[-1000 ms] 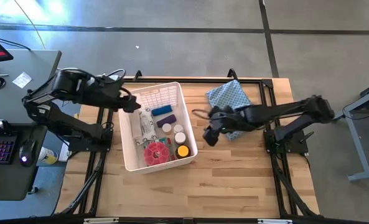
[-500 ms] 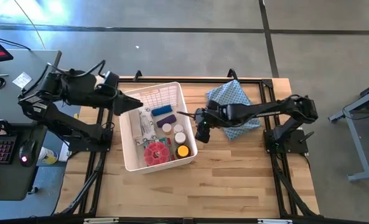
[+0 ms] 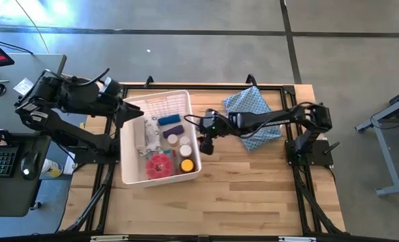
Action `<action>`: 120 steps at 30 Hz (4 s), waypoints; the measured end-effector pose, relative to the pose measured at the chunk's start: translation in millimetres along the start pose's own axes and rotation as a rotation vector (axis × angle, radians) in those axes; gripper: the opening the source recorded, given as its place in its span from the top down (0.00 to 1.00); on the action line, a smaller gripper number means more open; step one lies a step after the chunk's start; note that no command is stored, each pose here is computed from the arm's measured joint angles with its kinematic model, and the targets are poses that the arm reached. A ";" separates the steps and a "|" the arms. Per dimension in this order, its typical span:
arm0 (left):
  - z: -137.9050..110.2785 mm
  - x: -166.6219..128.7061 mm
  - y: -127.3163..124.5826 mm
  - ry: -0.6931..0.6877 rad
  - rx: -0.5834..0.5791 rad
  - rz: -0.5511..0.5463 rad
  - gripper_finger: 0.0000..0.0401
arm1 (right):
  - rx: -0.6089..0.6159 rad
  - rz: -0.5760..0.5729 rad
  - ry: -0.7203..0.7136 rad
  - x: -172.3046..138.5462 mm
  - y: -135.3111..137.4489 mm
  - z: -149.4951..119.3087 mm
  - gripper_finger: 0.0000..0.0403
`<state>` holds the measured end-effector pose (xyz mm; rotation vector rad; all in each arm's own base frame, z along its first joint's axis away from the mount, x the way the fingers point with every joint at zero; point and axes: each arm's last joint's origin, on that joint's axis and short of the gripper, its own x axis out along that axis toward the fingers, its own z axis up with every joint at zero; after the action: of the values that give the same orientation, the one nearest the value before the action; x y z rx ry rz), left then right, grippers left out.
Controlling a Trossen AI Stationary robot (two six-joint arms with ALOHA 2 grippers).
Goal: Pick & place medical supplies in basket/bin
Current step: Adjust the white bin, then return to Home Position
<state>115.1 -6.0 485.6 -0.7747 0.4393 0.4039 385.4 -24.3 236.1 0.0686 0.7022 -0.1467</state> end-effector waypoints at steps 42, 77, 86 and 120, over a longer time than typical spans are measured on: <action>8.2 -1.3 -0.5 -0.191 0.157 0.098 0.45 | 0.376 0.066 -0.327 35.3 44.6 10.6 0.48; -78.7 3.4 103.3 -0.421 0.231 -0.318 0.57 | 0.555 0.077 -0.411 -134.5 6.1 50.5 0.76; -113.7 26.1 133.6 -0.547 0.219 -0.525 0.93 | 0.566 0.082 -0.405 -162.8 2.9 46.4 0.94; -161.8 90.7 155.7 -0.696 0.264 -0.824 0.95 | 0.689 0.135 -0.398 -202.5 14.1 36.5 1.00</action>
<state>76.1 -7.9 246.5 -0.4569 -0.4766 -0.1715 258.3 8.0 395.3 0.7261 0.2229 -0.2595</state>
